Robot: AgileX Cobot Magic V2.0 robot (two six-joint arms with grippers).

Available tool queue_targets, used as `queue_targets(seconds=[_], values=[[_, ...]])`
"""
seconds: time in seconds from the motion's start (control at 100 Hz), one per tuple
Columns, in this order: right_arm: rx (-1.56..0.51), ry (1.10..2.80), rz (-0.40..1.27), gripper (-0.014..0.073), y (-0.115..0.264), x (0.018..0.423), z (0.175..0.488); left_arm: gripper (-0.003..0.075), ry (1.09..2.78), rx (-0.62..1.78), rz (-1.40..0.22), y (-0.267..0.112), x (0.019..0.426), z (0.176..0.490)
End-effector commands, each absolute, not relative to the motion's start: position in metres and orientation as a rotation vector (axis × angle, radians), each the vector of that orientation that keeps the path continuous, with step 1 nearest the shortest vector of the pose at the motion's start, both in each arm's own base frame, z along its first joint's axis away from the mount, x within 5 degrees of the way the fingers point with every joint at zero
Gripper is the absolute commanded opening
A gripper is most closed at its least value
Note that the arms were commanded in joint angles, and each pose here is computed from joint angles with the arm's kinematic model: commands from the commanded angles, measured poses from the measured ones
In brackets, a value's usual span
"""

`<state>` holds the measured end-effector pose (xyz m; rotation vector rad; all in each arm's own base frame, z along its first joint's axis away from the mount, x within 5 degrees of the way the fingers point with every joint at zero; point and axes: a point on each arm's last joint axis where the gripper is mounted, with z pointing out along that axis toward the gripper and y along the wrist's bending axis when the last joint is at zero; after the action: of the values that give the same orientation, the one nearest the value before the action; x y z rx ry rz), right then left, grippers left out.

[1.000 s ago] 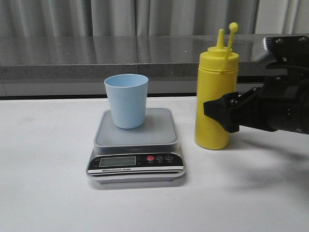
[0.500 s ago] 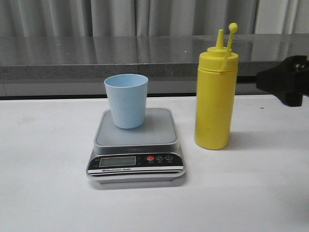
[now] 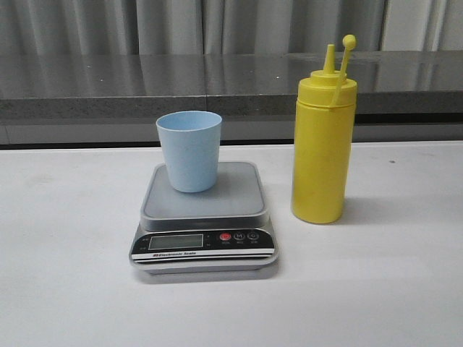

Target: Pour seasoning into cup on scale with both arms

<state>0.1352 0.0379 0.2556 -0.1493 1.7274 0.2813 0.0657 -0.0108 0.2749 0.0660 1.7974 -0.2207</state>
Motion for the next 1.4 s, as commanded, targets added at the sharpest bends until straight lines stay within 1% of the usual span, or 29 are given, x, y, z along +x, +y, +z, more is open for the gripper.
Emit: queue_targets(seconds=[0.0, 0.24, 0.29, 0.34, 0.43, 0.6, 0.72, 1.39], values=[[-0.139, 1.654, 0.275, 0.0635, 0.034, 0.125, 0.281, -0.0020, 1.701, 0.061, -0.254, -0.012, 0.066, 0.291], [-0.133, 1.646, 0.260, 0.0629, 0.024, 0.095, 0.301, -0.0020, 1.701, 0.061, -0.254, -0.012, 0.066, 0.291], [-0.138, 1.648, 0.249, 0.0607, 0.023, 0.090, 0.303, -0.0020, 1.701, 0.061, -0.254, -0.012, 0.066, 0.291], [-0.144, 1.649, 0.237, 0.0566, 0.021, 0.086, 0.304, -0.0020, 1.701, 0.061, -0.254, -0.012, 0.066, 0.291], [-0.151, 1.646, 0.222, 0.0435, 0.019, 0.080, 0.304, -0.0020, 1.701, 0.061, -0.254, -0.012, 0.066, 0.291], [-0.150, 1.646, 0.221, 0.0107, 0.019, 0.079, 0.304, -0.0020, 1.701, 0.061, -0.254, -0.012, 0.066, 0.291], [-0.150, 1.643, 0.222, -0.0070, 0.019, 0.079, 0.305, -0.0020, 1.701, 0.061, -0.254, -0.012, 0.066, 0.291], [-0.150, 1.643, 0.222, -0.0069, 0.019, 0.079, 0.305, -0.0020, 1.701, 0.061, -0.254, -0.012, 0.066, 0.291]])
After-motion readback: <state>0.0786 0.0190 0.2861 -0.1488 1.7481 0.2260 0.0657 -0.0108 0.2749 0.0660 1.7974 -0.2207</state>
